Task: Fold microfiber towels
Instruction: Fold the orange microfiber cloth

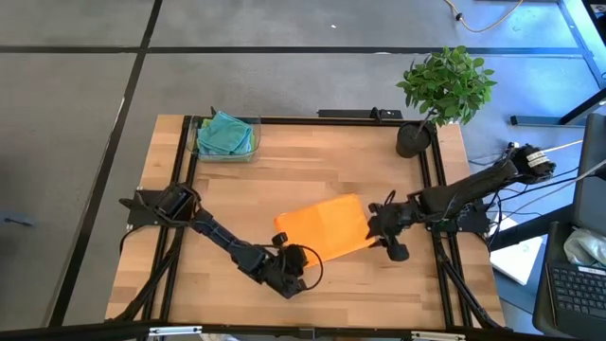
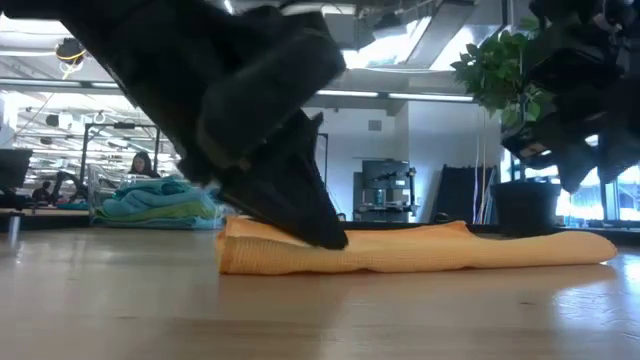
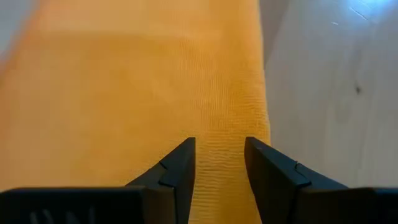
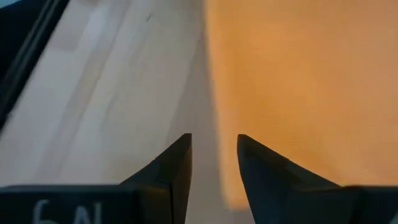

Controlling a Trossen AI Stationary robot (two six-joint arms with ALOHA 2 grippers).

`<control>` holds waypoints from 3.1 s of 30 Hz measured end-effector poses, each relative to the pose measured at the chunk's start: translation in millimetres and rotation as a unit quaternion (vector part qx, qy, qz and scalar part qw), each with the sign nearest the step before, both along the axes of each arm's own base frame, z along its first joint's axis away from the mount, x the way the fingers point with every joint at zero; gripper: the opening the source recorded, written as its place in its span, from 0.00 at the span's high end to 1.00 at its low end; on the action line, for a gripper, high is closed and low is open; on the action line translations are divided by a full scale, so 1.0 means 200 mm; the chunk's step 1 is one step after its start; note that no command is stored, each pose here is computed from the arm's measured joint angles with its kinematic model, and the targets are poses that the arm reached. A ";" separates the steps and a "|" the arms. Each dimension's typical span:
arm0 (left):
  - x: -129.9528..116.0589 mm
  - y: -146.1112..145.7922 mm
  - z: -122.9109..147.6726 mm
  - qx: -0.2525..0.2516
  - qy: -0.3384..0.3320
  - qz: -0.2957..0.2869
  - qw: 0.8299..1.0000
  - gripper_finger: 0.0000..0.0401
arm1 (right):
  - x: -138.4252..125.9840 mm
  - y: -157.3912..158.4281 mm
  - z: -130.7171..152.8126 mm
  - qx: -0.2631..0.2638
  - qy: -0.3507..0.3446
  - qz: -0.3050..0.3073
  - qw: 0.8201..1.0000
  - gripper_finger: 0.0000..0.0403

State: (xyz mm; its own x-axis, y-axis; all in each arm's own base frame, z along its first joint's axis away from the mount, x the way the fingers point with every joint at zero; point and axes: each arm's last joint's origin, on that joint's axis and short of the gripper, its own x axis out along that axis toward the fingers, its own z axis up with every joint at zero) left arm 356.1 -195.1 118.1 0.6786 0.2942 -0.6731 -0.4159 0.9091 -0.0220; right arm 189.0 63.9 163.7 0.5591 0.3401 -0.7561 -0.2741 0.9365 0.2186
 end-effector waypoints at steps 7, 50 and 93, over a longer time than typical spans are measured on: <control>-0.05 -0.02 0.07 0.215 0.011 -0.043 0.976 0.67 | 0.06 0.00 0.04 -0.063 -0.135 -0.031 0.988 0.68; -0.05 0.25 -0.01 -0.086 0.046 0.251 0.963 0.69 | 0.28 -0.30 -0.23 -0.219 -0.043 -0.115 0.968 0.68; -0.12 0.02 0.13 -0.141 -0.016 0.178 0.974 0.69 | 0.32 0.45 -0.08 -0.143 -0.116 0.126 0.975 0.68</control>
State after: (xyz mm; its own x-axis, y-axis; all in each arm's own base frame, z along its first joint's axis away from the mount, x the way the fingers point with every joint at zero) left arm 331.8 -190.9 144.7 0.5897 0.3208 -0.7412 -0.6987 0.6630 -0.2690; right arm 252.6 153.9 148.5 0.6521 0.2818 -0.7039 -0.5137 0.8470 -0.1368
